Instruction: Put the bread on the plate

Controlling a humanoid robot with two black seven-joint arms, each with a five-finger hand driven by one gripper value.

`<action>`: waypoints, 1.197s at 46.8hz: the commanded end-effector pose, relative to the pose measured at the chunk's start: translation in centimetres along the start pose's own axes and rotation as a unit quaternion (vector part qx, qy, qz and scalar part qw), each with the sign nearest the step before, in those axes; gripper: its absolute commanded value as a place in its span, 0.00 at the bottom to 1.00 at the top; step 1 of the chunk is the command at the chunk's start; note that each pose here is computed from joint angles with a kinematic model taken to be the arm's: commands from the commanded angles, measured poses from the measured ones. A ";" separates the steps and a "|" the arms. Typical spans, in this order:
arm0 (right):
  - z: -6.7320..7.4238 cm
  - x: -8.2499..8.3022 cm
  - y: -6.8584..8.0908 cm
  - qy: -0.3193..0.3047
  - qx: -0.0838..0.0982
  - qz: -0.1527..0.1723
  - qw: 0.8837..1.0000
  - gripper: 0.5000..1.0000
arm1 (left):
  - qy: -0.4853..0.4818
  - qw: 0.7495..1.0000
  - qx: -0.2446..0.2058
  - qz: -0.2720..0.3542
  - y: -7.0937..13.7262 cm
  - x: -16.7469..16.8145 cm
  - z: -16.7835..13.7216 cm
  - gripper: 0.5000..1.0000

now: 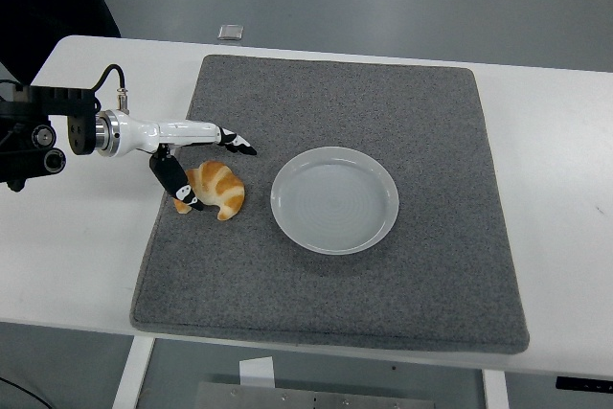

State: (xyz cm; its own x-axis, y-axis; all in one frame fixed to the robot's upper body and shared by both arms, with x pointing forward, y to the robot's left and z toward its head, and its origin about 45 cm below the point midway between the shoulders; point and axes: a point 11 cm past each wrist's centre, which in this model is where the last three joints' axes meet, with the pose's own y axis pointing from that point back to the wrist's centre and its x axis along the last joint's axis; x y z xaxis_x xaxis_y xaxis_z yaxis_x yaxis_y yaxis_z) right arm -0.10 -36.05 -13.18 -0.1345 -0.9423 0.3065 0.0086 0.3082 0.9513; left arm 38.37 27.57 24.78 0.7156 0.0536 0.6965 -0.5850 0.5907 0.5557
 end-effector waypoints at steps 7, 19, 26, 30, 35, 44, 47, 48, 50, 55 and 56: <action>0.0 0.0 0.0 0.000 0.000 0.000 1.000 0.90 | -0.002 1.000 0.001 0.001 -0.1 0.1 -0.1 0.98; 0.0 0.0 0.0 0.000 -0.001 0.000 1.000 0.90 | -0.022 1.000 0.004 -0.005 -0.7 -0.1 -0.2 0.97; 0.0 0.0 0.0 0.000 0.000 0.000 1.000 0.90 | -0.025 1.000 0.005 -0.008 -0.8 -0.3 -0.3 0.96; 0.0 0.0 0.0 0.000 0.000 0.000 1.000 0.90 | -0.026 1.000 0.007 -0.007 -0.9 -0.3 -0.5 0.96; 0.0 0.0 0.0 0.000 -0.001 0.000 1.000 0.90 | -0.029 0.999 0.009 -0.009 -0.9 -0.6 -0.7 0.95; 0.0 0.0 0.0 0.000 0.000 0.000 1.000 0.90 | -0.035 0.999 0.011 -0.014 -1.0 -1.0 -0.9 0.92; 0.0 0.0 0.0 0.000 0.000 0.000 1.000 0.90 | -0.039 0.999 0.011 -0.018 -1.2 -1.2 -0.9 0.91; 0.0 0.0 0.0 0.000 0.000 0.000 1.000 0.90 | -0.042 0.999 0.011 -0.019 -1.3 -1.3 -0.9 0.90; 0.0 0.0 0.0 0.000 0.000 0.000 1.000 0.90 | -0.046 0.999 0.009 -0.019 -1.7 -1.3 -0.8 0.88; 0.0 0.0 0.0 0.000 0.000 0.000 1.000 0.90 | -0.048 0.999 0.010 -0.018 -1.9 -1.4 -0.9 0.81; 0.0 0.0 0.0 0.000 -0.001 0.000 1.000 0.90 | -0.048 0.999 0.010 -0.017 -1.9 -1.4 -0.9 0.80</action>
State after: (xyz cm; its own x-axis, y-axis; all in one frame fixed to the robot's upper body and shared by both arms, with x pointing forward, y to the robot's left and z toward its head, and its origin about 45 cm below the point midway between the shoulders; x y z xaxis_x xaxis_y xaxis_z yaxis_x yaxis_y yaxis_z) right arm -0.10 -36.05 -13.18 -0.1345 -0.9423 0.3065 0.0086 0.3081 0.9513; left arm 38.84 27.14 22.47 0.6961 -0.0435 0.7166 -0.5692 0.5749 0.5878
